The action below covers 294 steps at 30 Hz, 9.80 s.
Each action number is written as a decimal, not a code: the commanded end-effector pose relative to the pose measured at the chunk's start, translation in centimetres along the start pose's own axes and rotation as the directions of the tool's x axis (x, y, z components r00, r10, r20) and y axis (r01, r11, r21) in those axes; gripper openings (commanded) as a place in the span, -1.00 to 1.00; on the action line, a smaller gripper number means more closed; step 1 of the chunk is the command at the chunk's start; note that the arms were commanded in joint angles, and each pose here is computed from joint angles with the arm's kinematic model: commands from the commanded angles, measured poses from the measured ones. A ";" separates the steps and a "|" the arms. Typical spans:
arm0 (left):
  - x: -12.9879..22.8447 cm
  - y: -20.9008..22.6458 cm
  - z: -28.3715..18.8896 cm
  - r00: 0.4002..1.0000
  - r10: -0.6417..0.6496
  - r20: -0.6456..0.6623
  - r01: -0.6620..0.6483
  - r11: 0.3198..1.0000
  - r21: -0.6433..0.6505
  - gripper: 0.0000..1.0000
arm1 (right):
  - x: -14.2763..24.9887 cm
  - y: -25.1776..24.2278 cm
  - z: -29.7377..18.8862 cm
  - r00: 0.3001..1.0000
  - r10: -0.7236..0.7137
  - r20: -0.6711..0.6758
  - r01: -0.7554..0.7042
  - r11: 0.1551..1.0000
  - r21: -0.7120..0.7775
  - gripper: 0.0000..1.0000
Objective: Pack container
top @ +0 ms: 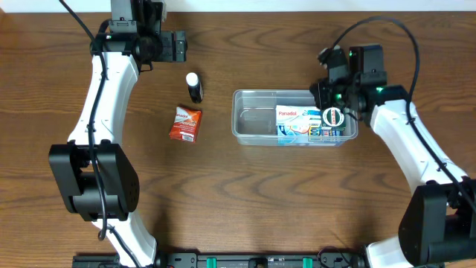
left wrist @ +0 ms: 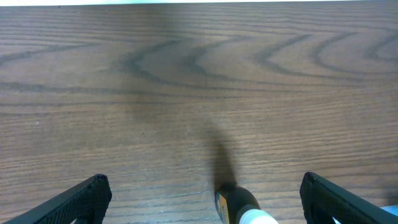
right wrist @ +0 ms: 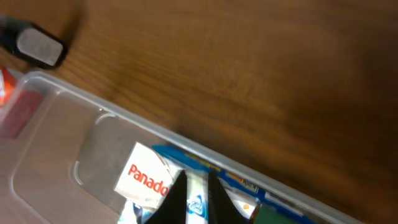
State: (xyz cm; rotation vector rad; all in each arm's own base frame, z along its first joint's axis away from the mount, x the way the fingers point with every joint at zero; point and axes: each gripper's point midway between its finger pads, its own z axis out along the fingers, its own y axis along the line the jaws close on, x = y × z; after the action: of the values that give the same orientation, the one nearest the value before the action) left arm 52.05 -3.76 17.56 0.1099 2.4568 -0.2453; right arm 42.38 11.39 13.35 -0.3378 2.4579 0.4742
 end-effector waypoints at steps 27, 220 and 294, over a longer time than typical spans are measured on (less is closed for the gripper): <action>1.1 0.4 0.5 0.999 -0.007 -0.035 0.007 1.000 0.001 0.96 | 1.0 -13.7 -5.1 0.957 0.279 0.084 -0.291 0.906 0.308 0.98; 10.9 -3.3 6.1 0.925 -0.186 -0.332 0.097 0.959 -0.268 0.38 | 1.0 -13.7 -5.1 0.957 0.279 0.084 -0.291 0.906 0.308 0.99; 18.4 -3.3 -0.8 0.917 0.022 -0.399 -0.051 0.997 -0.063 0.98 | 1.0 -13.7 -5.1 0.957 0.279 0.084 -0.291 0.906 0.308 0.99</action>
State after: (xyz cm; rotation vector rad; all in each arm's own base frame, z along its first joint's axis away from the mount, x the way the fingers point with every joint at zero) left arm 37.30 -7.21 8.81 0.1915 2.8407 -0.1215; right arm 43.32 -2.90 12.65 0.1551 2.5161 0.1957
